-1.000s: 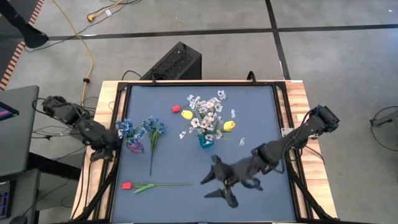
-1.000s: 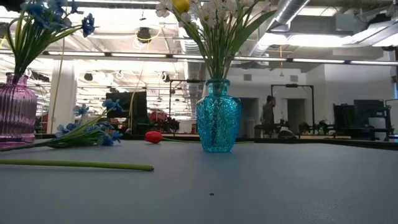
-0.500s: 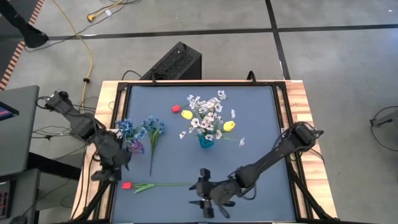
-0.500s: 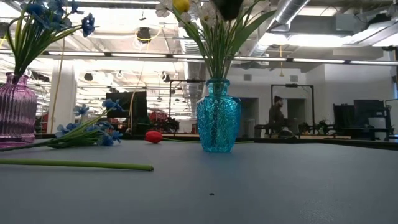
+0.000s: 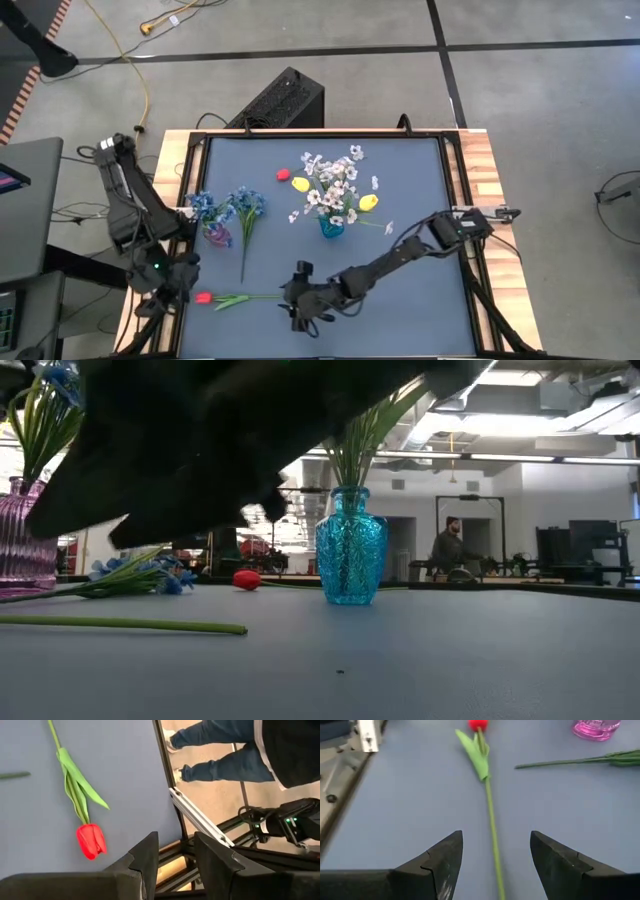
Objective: Sort flowers into vase by color
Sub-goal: Put the bottom red tulip into the purple vase
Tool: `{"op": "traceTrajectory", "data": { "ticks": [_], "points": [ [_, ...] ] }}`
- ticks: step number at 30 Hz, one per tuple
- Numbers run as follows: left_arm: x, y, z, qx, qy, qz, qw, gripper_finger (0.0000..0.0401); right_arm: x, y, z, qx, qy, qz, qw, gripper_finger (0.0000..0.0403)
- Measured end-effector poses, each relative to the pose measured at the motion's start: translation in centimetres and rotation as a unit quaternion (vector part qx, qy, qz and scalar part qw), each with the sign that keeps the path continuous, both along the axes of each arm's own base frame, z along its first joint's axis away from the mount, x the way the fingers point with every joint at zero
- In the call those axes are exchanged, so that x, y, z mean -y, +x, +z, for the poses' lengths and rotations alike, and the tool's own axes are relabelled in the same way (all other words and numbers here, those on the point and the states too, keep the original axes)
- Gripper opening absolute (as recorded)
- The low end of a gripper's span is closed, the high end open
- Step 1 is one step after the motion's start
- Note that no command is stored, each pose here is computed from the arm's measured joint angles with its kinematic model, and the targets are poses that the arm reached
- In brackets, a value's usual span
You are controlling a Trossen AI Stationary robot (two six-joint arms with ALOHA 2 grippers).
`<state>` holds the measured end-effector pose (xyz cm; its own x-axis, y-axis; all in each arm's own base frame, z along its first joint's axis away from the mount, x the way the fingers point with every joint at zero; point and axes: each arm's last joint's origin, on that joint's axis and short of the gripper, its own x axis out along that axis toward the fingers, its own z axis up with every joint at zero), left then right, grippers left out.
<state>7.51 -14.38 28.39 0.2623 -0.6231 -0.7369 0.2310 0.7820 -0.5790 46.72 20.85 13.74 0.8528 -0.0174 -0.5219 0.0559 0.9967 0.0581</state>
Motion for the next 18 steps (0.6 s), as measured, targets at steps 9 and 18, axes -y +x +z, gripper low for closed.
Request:
{"op": "traceTrajectory", "data": {
  "ticks": [9,18],
  "points": [
    [0.4,-1.0,-0.1,-0.022,-0.003,0.025,0.999,0.0111,0.7,2.5,-3.3,-0.024,-0.005,0.038,0.999,0.0251],
    [0.4,-1.1,0.0,-0.028,-0.006,0.031,0.999,0.0111,1.5,1.2,-4.1,-0.134,0.004,-0.007,0.991,0.0112]
  ]
}}
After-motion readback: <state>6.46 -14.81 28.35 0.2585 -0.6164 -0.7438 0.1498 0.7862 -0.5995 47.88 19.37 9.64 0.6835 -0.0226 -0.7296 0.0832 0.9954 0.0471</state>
